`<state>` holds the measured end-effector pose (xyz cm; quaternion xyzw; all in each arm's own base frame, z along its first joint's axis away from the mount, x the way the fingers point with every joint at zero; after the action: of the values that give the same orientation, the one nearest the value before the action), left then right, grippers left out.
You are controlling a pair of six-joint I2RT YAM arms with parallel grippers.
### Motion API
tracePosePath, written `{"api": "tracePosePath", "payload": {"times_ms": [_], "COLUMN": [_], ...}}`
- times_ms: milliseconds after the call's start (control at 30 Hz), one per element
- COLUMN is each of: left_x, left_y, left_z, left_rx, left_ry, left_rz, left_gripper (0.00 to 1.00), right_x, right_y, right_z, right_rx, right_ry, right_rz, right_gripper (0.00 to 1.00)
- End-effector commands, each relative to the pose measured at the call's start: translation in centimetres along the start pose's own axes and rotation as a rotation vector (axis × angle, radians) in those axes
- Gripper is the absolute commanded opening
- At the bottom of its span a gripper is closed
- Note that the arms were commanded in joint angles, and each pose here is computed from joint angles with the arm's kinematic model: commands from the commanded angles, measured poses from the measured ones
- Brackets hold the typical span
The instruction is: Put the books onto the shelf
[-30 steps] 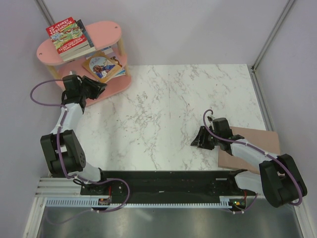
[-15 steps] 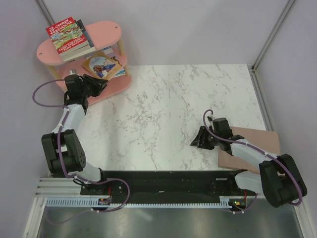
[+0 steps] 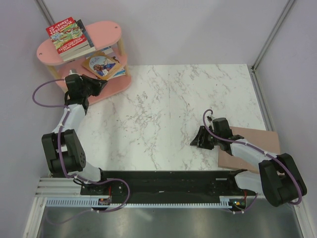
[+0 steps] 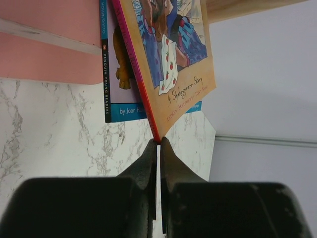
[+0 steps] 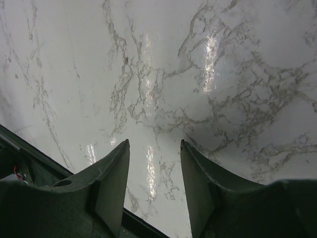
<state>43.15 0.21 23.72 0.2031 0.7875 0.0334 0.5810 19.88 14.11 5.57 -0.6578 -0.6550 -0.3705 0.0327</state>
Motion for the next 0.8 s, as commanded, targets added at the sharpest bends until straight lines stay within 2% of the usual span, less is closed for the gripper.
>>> {"api": "tracePosePath", "payload": {"times_ms": [0,133,500,767], "left_x": [-2.0,-3.0,-2.2,-0.8], "left_y": [0.4,-0.1,-1.1,-0.6], "left_z": [-1.1,-1.6,-2.3,-3.6], "left_rx": [-0.034,0.022,0.145,0.094], "left_ry": [-0.073,-0.110,-0.045,0.042], "left_rz": [0.053,0.108,0.240,0.309], "left_gripper": [0.02,0.02,0.02,0.02], "right_x": [-0.3,-0.3,-0.4,-0.4], "right_y": [-0.6,-0.6,-0.7,-0.9], "right_z": [0.3,0.3,0.6,0.8], "right_rx": [0.018,0.020,0.029,0.037], "right_ry": [-0.002,0.000,0.001,0.004], "right_rz": [0.008,0.006,0.010,0.014], "right_gripper": [0.54,0.54,0.54,0.55]}}
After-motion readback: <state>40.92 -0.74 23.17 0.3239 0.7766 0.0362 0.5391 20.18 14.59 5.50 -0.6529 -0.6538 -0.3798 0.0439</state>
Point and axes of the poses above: each gripper's point midway between its finger pads, its own z axis out along the fingers, its own x axis along the line the jaws close on, y = z × x, the point moved 4 cm from there along -z, back along the fingers, and after that the axes turned 8 degrees about -z, right-handed, at the moved point
